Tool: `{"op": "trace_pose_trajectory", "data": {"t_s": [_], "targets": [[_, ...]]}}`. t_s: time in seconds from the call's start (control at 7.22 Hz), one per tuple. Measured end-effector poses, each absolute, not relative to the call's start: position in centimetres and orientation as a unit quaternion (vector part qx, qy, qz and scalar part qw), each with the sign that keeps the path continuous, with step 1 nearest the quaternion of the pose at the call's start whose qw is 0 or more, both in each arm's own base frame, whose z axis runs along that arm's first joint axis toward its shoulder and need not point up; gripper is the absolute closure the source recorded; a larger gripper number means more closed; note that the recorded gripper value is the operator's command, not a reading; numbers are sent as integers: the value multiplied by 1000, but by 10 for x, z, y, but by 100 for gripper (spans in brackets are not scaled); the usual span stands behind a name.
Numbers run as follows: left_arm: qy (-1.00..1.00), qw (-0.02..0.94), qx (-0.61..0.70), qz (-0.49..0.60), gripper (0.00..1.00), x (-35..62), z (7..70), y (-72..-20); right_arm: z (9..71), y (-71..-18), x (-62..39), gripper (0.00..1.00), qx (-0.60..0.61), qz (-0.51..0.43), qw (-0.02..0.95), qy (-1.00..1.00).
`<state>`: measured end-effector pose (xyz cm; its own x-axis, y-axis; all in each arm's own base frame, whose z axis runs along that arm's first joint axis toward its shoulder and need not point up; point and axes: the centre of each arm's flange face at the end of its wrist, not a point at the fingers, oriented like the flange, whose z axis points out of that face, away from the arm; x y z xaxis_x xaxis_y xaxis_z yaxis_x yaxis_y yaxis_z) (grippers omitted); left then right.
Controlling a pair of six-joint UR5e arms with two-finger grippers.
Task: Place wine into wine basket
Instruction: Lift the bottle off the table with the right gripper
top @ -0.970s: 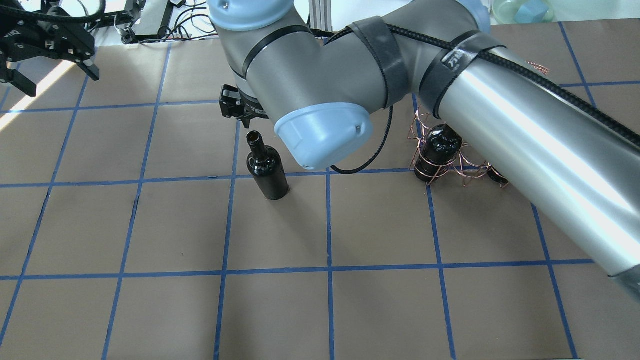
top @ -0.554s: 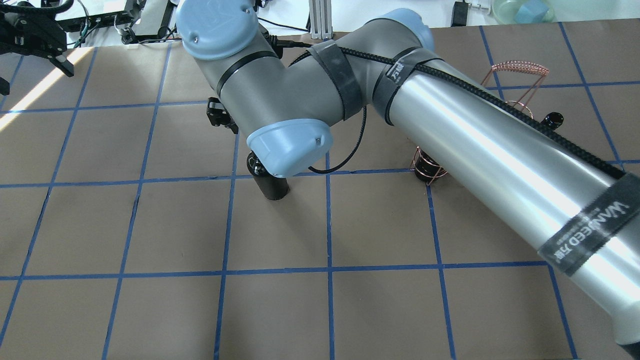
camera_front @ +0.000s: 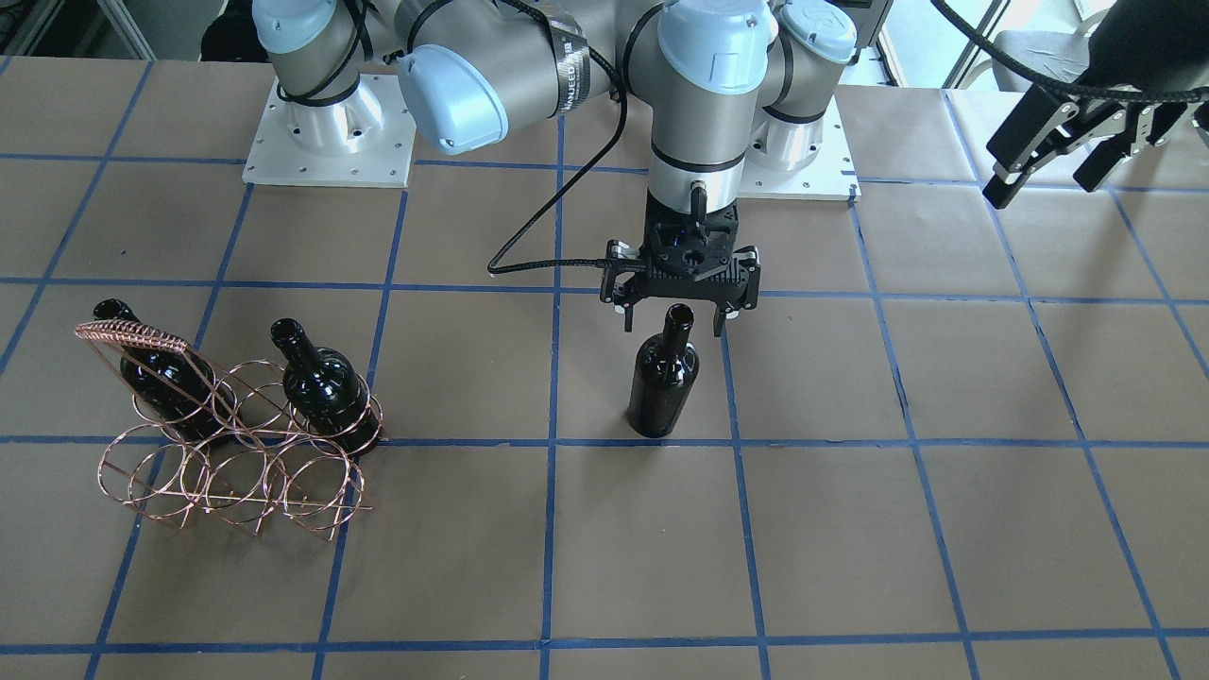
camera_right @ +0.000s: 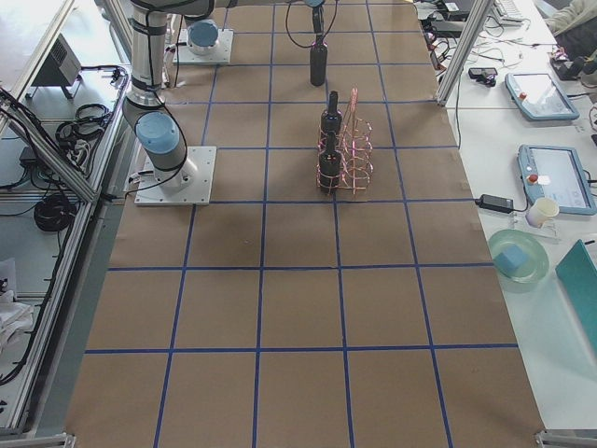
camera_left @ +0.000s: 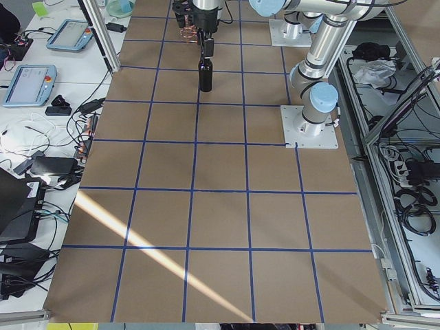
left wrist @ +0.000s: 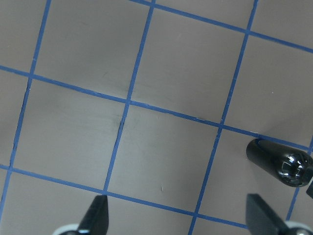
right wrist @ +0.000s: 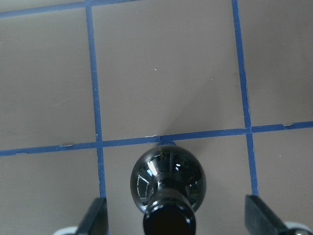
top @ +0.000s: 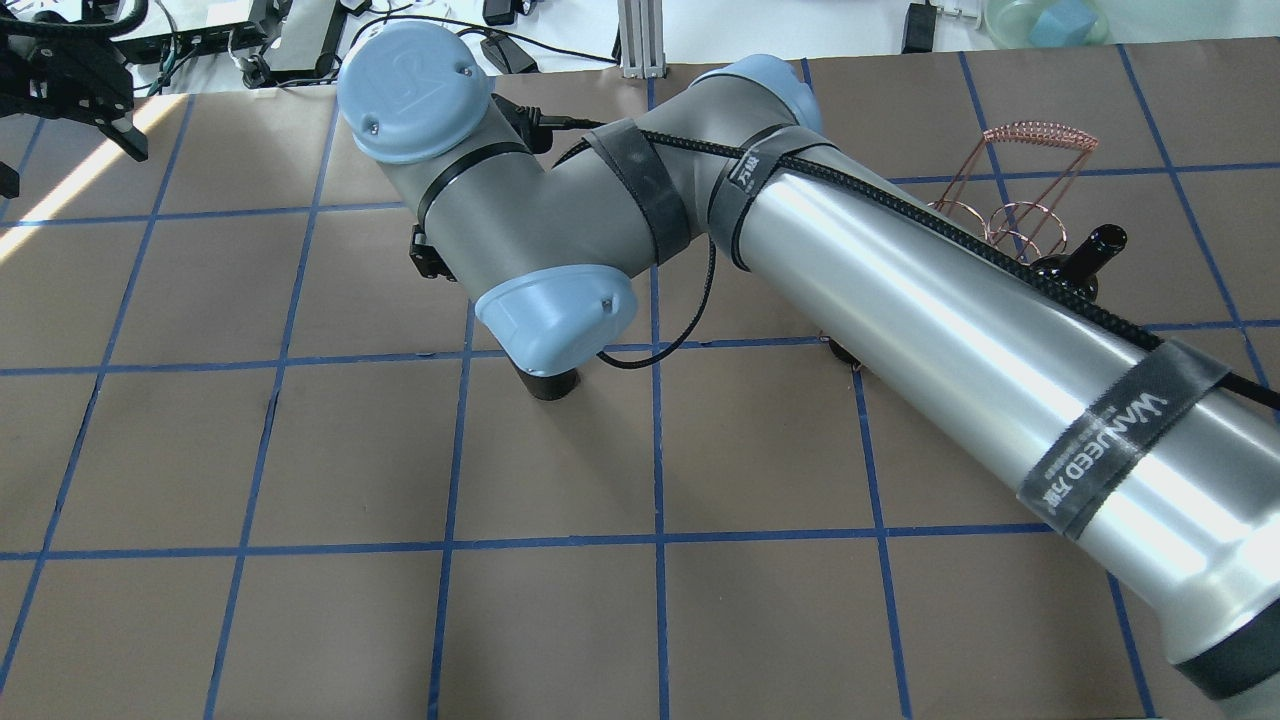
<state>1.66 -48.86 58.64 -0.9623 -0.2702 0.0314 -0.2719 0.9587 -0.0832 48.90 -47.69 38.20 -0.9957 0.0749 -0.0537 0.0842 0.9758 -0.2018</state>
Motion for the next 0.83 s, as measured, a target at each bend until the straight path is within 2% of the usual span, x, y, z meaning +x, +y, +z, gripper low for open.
{"op": "trace_pose_trajectory", "data": {"t_s": [0.14,0.28,0.83], "targets": [[-990,10,137,43,0,16,587,-488,381,-473,492,27,37,-102,22,994],[-990,10,136,43,0,16,586,-488,381,-472,493,49,36,-102,22,994],[-990,10,134,42,0,12,588,-485,381,-471,494,60,35,-103,23,994]]}}
